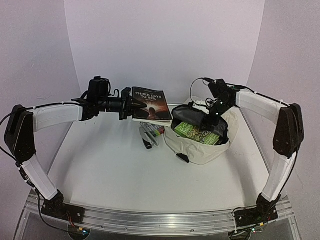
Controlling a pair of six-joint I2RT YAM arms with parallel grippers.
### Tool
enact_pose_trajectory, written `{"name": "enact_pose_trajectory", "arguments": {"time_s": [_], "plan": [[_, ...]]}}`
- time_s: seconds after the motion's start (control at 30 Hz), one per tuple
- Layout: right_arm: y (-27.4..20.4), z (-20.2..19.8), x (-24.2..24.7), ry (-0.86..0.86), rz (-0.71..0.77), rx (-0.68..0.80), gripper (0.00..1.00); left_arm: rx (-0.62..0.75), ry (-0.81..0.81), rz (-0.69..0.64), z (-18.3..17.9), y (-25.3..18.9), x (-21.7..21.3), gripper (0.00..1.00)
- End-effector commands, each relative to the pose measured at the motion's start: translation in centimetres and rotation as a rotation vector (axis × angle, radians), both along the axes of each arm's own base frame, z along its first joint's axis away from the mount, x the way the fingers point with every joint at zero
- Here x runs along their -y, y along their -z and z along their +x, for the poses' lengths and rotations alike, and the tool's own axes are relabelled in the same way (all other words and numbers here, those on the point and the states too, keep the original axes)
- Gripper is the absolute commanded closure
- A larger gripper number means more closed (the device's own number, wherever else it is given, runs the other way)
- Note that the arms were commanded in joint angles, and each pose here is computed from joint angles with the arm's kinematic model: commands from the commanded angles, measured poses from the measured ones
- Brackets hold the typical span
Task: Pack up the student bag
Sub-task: Place the book in the student bag.
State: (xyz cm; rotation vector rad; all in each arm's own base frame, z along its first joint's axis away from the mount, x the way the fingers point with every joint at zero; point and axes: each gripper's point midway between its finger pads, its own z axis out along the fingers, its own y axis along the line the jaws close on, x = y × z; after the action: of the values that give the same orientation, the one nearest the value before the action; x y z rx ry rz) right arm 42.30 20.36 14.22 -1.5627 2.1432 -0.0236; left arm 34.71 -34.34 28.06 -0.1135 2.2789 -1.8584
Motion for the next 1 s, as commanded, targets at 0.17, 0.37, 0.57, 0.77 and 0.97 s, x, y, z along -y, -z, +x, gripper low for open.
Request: {"name": "enact_pose_trajectory", "arguments": {"time_s": [0.17, 0.37, 0.57, 0.77, 0.97], "plan": [[2.6, 2.5, 0.8, 0.164, -0.067, -0.069, 0.33, 0.134, -0.026, -0.030, -1.7, -4.0, -1.5, 1.00], [2.0, 4.9, 1.2, 0.268, -0.066, -0.001, 0.92, 0.117, -0.013, -0.006, -2.6, -3.1, -1.9, 1.00], [-2.1, 5.4, -1.2, 0.338, 0.115, 0.000, 1.00, 0.110, 0.021, 0.000, -3.5, -2.6, -1.8, 1.00], [-8.4, 2.9, -7.6, 0.376, 0.450, -0.178, 1.00, 0.104, 0.123, -0.040, -4.6, -2.0, 0.6, 1.00], [-10.0, 1.1, -9.9, 0.373, 0.528, -0.222, 1.00, 0.050, 0.205, -0.081, -4.8, 0.6, 4.1, 1.00]]}}
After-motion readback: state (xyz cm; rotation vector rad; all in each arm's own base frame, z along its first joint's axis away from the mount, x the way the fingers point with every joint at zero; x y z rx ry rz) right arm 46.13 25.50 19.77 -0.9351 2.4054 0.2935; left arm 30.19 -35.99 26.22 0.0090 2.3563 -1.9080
